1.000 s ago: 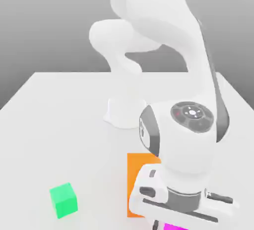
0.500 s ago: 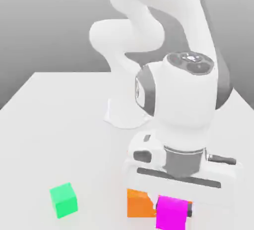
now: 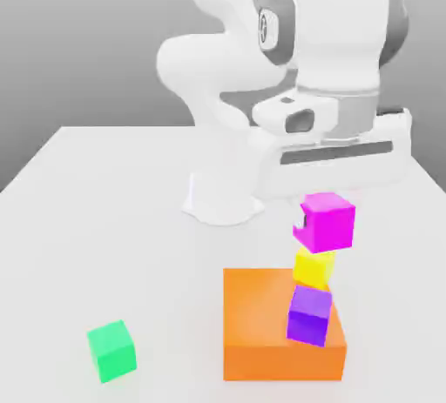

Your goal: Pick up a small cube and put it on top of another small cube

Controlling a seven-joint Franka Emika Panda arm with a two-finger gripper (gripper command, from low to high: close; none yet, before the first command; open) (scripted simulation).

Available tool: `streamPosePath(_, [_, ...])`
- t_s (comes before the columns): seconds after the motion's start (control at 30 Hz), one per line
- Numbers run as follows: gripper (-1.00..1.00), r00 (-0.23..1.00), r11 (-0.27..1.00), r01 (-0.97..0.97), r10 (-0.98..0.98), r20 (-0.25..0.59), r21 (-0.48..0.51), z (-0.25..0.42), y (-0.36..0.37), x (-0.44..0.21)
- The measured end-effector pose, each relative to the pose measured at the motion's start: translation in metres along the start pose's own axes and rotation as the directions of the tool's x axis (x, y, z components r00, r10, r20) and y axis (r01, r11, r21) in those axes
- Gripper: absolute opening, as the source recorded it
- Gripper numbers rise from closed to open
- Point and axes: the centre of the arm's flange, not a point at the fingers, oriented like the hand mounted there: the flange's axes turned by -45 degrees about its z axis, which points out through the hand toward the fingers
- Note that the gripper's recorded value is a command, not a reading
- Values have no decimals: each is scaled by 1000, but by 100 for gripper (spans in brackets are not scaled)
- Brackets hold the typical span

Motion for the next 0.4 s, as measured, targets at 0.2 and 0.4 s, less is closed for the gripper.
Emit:
streamPosePath(0.2, [-100, 991, 993, 114, -115, 61, 30, 51, -32, -41])
streamPosePath(0.4, [100, 991, 993, 116, -118, 63, 31, 82, -33, -45])
